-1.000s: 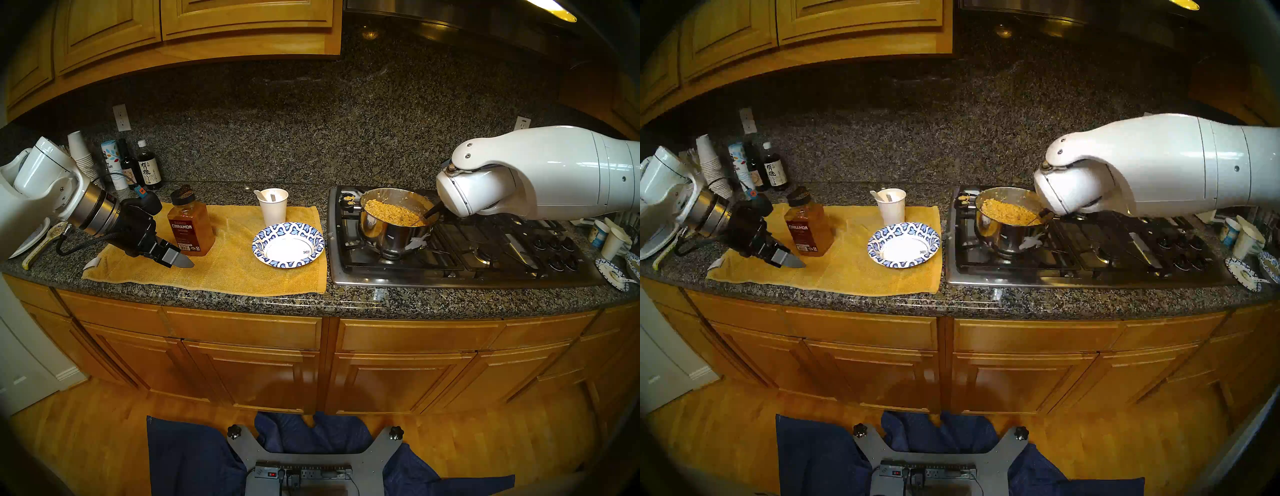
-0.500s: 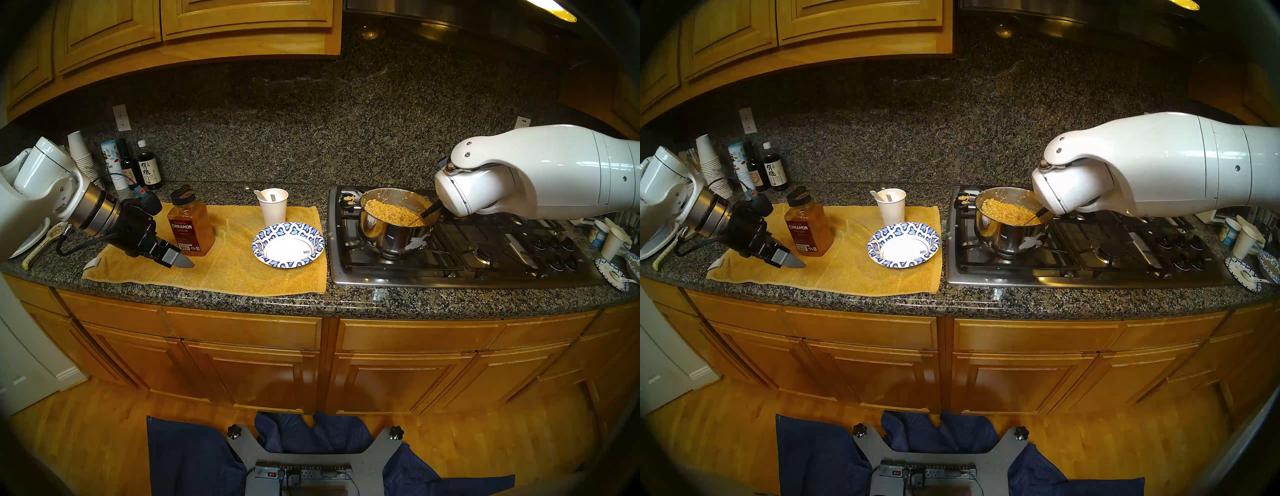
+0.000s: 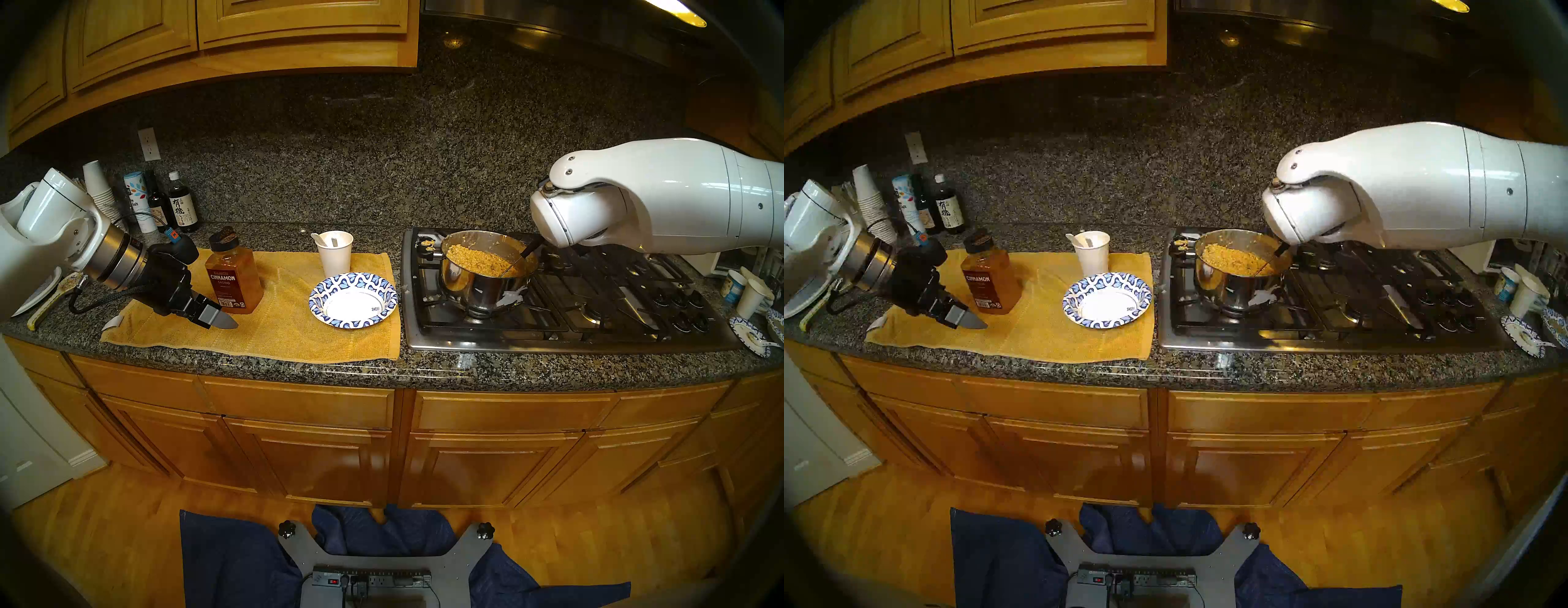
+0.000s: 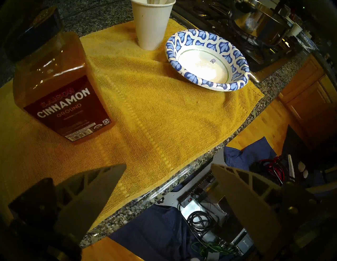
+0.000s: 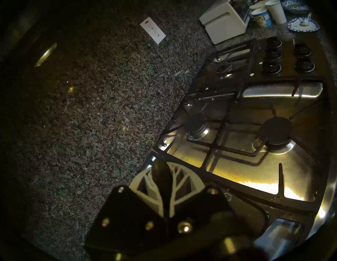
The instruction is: Scoop oatmeal into bowl and add cinnamon
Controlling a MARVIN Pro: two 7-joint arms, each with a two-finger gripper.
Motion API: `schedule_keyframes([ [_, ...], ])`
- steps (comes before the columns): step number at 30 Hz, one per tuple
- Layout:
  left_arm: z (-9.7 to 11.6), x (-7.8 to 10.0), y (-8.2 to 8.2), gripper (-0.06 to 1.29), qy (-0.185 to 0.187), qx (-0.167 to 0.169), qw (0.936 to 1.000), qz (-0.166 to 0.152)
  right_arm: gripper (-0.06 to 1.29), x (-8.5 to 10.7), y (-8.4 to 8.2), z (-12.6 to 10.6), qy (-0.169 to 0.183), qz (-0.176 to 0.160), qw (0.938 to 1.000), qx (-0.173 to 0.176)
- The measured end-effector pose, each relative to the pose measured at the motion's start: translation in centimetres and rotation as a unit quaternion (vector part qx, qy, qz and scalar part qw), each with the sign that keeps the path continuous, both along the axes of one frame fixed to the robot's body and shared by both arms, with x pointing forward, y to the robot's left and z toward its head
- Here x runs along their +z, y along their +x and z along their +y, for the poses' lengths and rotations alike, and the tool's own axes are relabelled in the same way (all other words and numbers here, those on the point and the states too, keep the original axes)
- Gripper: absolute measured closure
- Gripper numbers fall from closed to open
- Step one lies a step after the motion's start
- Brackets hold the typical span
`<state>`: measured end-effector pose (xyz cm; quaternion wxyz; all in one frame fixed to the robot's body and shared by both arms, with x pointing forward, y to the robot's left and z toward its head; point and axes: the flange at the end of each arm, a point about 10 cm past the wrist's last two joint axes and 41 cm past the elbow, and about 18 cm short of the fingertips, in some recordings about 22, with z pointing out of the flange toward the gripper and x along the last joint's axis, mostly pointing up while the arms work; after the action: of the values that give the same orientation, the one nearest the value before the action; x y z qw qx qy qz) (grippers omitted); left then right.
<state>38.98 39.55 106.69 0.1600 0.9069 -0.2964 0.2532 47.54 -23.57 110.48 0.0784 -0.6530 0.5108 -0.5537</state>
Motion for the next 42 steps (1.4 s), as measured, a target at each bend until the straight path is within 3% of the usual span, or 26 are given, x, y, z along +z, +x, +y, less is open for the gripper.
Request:
schedule_keyframes([
  [12, 0.0, 0.0, 0.0, -0.03, 0.000, 0.000, 1.0000, 0.000, 1.26, 1.7, 1.1, 0.2, 0.007, -0.021, 0.9997, -0.006],
  [25, 0.0, 0.0, 0.0, -0.03, 0.000, 0.000, 1.0000, 0.001, 1.26, 2.3, 1.9, -0.2, 0.014, -0.031, 0.9993, -0.018],
  [42, 0.0, -0.1, 0.0, -0.03, 0.000, 0.000, 1.0000, 0.001, 1.26, 1.8, 1.1, -1.9, 0.035, -0.026, 0.9986, -0.031],
])
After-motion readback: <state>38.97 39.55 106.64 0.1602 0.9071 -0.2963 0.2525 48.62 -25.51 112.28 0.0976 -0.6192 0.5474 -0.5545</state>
